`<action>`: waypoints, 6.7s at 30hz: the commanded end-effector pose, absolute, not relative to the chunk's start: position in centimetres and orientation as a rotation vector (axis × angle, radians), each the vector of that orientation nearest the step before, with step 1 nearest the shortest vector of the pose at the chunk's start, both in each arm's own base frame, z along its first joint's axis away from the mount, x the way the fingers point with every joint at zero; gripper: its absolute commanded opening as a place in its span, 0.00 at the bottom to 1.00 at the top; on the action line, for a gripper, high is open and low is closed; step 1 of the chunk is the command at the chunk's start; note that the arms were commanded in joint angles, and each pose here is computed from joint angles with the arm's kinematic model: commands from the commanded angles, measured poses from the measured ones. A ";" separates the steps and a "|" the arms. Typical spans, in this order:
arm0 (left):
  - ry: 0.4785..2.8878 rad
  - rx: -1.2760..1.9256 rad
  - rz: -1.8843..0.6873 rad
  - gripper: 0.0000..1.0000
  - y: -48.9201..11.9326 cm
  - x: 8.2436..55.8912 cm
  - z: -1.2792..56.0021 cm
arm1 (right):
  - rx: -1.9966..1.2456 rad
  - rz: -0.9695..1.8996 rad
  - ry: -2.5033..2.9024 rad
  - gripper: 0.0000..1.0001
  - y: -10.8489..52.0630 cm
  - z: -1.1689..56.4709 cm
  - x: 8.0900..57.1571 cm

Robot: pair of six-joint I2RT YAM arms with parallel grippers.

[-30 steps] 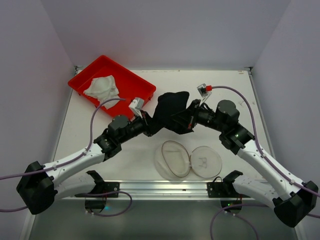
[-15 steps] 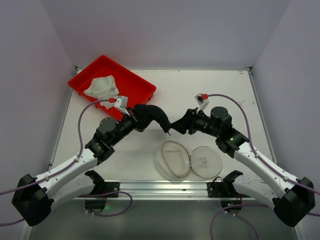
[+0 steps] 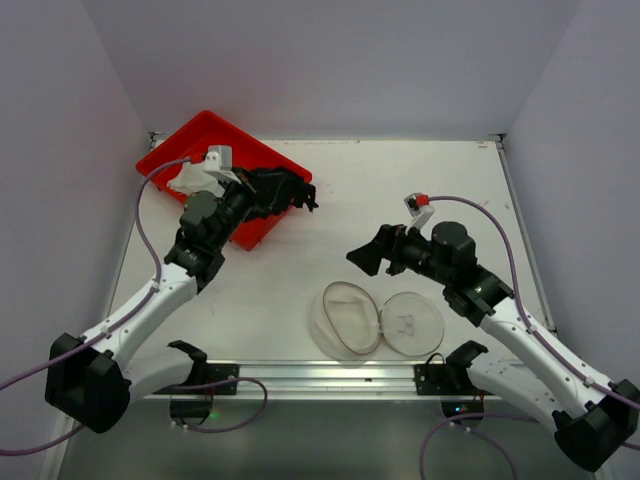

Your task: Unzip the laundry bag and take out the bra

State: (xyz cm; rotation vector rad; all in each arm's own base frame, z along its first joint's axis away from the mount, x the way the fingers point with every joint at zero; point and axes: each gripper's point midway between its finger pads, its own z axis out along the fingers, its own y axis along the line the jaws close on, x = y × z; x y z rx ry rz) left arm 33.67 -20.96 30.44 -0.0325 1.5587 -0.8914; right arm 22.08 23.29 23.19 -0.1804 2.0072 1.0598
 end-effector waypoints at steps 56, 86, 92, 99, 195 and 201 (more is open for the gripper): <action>2.027 -0.158 -0.506 0.91 -18.6 45.0 19.1 | 0.054 0.824 2.272 0.94 19.4 14.7 21.3; 2.388 -0.039 -0.933 0.61 -22.9 23.6 10.4 | 0.034 0.764 2.541 0.51 28.5 6.5 32.6; 2.430 -0.051 -0.898 0.59 -23.1 23.9 8.5 | -0.050 0.700 2.479 0.55 28.5 8.9 34.7; 2.522 -0.158 -0.718 0.47 -21.6 24.9 3.9 | -0.006 0.528 2.475 0.71 24.5 10.2 33.1; 2.501 -0.133 -0.834 0.01 -27.3 22.7 1.4 | -0.563 1.191 2.436 0.01 33.8 7.7 18.6; 2.477 -0.147 -0.880 0.00 -27.3 22.4 1.7 | -0.556 1.218 2.473 0.13 34.3 6.2 18.4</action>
